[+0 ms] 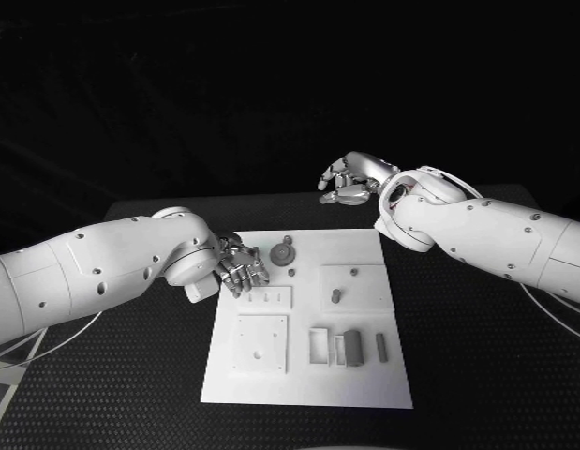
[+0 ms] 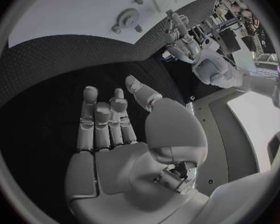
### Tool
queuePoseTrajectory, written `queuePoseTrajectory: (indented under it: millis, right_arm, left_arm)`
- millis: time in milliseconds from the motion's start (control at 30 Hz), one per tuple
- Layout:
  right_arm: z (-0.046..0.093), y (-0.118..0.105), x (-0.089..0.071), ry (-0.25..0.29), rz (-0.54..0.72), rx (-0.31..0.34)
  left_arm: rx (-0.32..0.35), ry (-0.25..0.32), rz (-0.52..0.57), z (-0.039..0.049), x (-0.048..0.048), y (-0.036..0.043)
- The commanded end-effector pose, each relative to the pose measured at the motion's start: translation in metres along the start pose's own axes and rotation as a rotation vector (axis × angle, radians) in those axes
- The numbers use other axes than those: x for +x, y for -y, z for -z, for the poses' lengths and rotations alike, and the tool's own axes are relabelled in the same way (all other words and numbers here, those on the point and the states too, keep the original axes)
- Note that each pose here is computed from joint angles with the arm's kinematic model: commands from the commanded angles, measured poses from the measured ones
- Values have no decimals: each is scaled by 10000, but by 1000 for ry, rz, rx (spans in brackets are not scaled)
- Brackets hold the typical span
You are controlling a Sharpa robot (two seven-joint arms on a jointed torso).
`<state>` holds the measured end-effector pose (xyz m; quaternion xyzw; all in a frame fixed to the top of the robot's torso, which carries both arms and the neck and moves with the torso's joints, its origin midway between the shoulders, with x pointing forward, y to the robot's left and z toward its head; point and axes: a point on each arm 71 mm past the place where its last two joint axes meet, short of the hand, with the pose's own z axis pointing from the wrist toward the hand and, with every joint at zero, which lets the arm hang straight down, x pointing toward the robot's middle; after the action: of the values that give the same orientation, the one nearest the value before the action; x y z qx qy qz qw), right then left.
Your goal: Assemble the parts on the task board
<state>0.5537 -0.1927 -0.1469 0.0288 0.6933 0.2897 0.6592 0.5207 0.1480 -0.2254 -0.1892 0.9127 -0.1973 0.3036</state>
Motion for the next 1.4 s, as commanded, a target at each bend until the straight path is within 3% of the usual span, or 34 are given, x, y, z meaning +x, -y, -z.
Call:
queuePoseTrajectory:
  millis: [33,433,967,1400]
  right_arm:
    - [-11,23,-27,6,-28,12]
    - [-11,49,-52,4,-53,21]
    - [-39,126,-107,25,-387,23]
    - [-57,149,-110,31,-439,23]
  left_arm:
    - [-9,-17,-39,-23,55,4]
    - [-10,-20,-73,-66,106,39]
    - [-47,15,-101,-127,110,-8]
    - [-66,-3,-120,-153,151,-54]
